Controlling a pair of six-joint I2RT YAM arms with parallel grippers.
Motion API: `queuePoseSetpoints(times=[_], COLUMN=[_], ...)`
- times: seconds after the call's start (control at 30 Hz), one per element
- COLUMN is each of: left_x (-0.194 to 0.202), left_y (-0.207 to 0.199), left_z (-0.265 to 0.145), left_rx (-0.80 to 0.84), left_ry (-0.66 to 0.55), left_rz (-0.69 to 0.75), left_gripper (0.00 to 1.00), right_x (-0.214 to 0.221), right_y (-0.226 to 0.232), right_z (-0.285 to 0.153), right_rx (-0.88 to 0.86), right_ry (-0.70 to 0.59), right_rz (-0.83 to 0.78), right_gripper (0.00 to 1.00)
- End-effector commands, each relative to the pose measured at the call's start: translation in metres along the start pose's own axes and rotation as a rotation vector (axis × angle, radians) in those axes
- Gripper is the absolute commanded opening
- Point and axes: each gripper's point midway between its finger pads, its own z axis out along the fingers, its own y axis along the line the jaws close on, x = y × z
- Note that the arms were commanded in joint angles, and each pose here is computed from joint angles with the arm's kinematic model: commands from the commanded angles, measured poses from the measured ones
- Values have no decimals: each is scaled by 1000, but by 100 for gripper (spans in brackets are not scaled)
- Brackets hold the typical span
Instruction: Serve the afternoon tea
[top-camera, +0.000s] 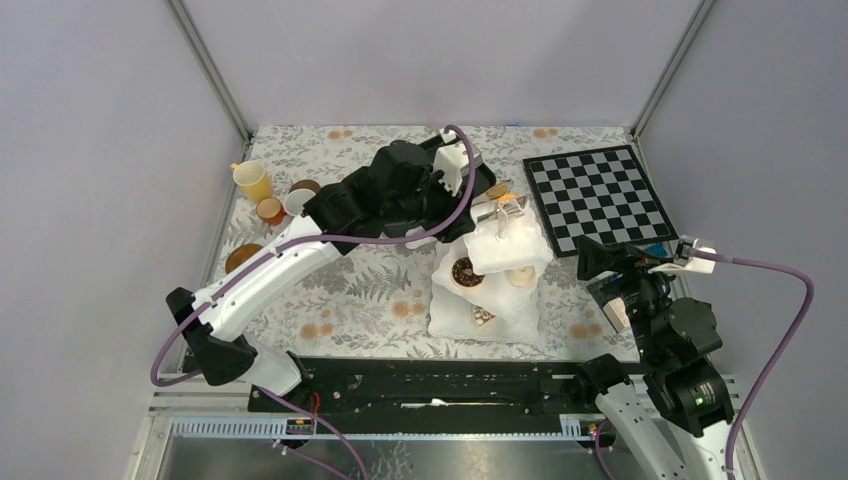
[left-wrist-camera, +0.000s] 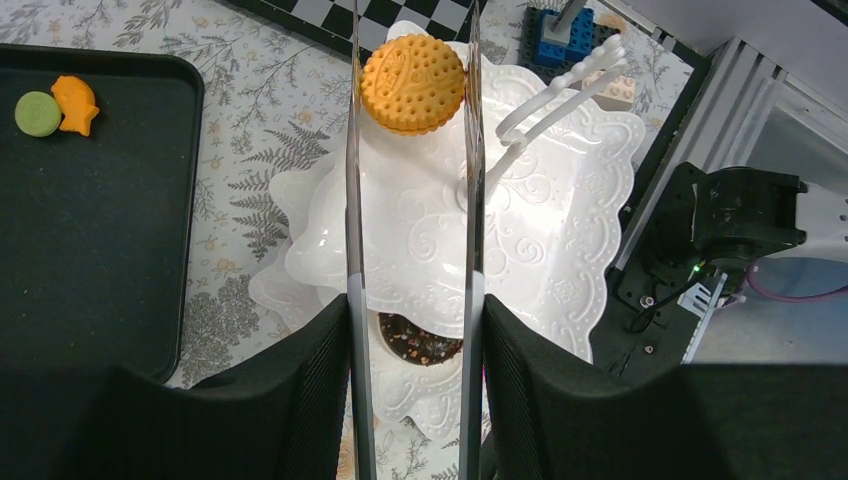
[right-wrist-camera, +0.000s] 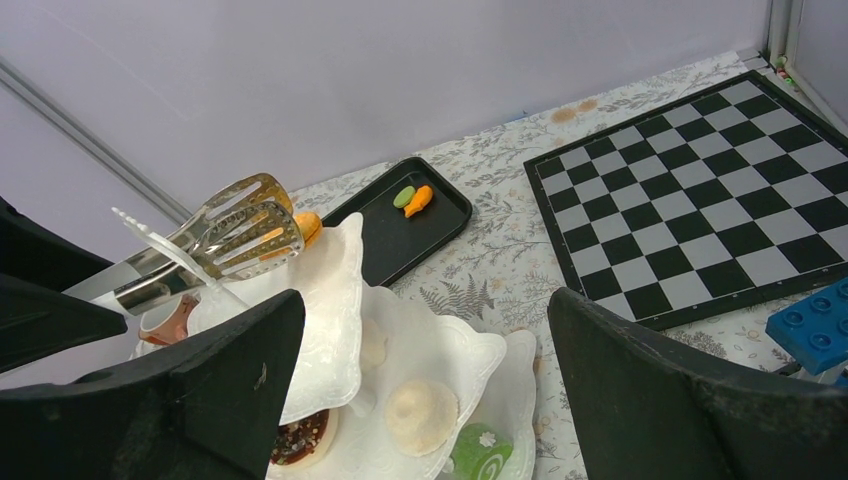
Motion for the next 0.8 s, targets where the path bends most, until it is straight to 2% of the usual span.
queuePoseSetpoints(times=[0.0,0.53,0.77], left_x=[-39,-25,-23], left_y=[-22,-15,-13], left_z=[-20,-14,-20], left_rx=[65,20,5], left_ry=[-143,-103,-103], left_rz=[27,41,52], left_gripper=[32,44,53], right_x=[-14,-14,-13], right_y=[7,7,8], right_z=[-2,-3,-2], right_rx=[-23,-24,-23], right_ry=[-42,-40,-34], right_rz=[27,34,32], right_gripper=[98,98,98])
